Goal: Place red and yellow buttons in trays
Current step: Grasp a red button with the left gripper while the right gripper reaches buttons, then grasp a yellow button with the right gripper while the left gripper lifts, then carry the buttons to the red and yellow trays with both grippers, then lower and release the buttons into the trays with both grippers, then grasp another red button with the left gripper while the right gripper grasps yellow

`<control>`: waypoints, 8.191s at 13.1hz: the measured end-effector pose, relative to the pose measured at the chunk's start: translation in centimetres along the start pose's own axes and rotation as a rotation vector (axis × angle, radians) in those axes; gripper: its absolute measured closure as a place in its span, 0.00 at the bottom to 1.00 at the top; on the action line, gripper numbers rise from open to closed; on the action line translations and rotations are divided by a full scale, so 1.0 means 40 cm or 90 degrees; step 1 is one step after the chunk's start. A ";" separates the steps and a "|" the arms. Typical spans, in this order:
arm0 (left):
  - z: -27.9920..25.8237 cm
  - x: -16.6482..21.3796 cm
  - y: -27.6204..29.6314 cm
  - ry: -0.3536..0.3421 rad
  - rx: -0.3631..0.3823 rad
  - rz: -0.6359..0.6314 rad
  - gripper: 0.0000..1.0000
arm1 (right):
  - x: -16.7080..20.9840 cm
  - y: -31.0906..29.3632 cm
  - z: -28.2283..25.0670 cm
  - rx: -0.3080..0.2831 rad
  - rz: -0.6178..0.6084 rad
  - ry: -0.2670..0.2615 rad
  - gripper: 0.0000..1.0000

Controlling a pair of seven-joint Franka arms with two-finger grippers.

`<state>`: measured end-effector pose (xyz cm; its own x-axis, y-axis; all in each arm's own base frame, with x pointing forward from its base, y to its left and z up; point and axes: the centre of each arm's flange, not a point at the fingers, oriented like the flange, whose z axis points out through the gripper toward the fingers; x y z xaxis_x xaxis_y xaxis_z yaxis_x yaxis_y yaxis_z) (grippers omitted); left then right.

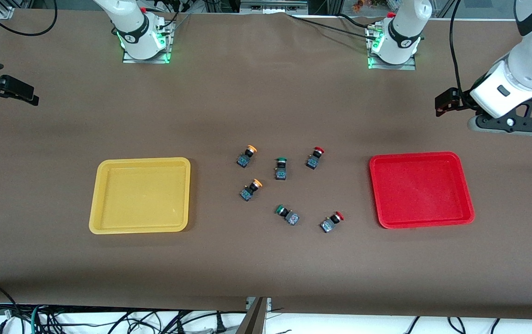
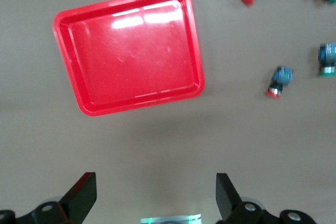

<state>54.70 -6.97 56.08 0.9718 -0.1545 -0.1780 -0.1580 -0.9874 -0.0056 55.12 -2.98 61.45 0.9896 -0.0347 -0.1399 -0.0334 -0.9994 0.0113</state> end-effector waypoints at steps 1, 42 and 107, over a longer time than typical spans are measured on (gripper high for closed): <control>0.028 0.015 0.011 -0.015 -0.001 0.034 0.00 | 0.000 0.000 0.000 0.000 0.000 0.000 0.00; 0.934 0.199 0.683 0.087 -0.021 0.375 0.53 | 0.129 -1.132 1.003 0.029 0.369 0.028 0.00; 0.802 0.597 0.351 0.321 -0.032 0.537 0.00 | 0.310 -1.126 0.986 0.106 0.482 0.107 0.00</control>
<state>70.07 -23.44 20.20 0.5058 -0.7944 0.3362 -0.8381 -0.5448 -0.0264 63.36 41.36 20.15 0.6972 -0.7169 -0.0022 -0.7130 -0.6931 -0.1058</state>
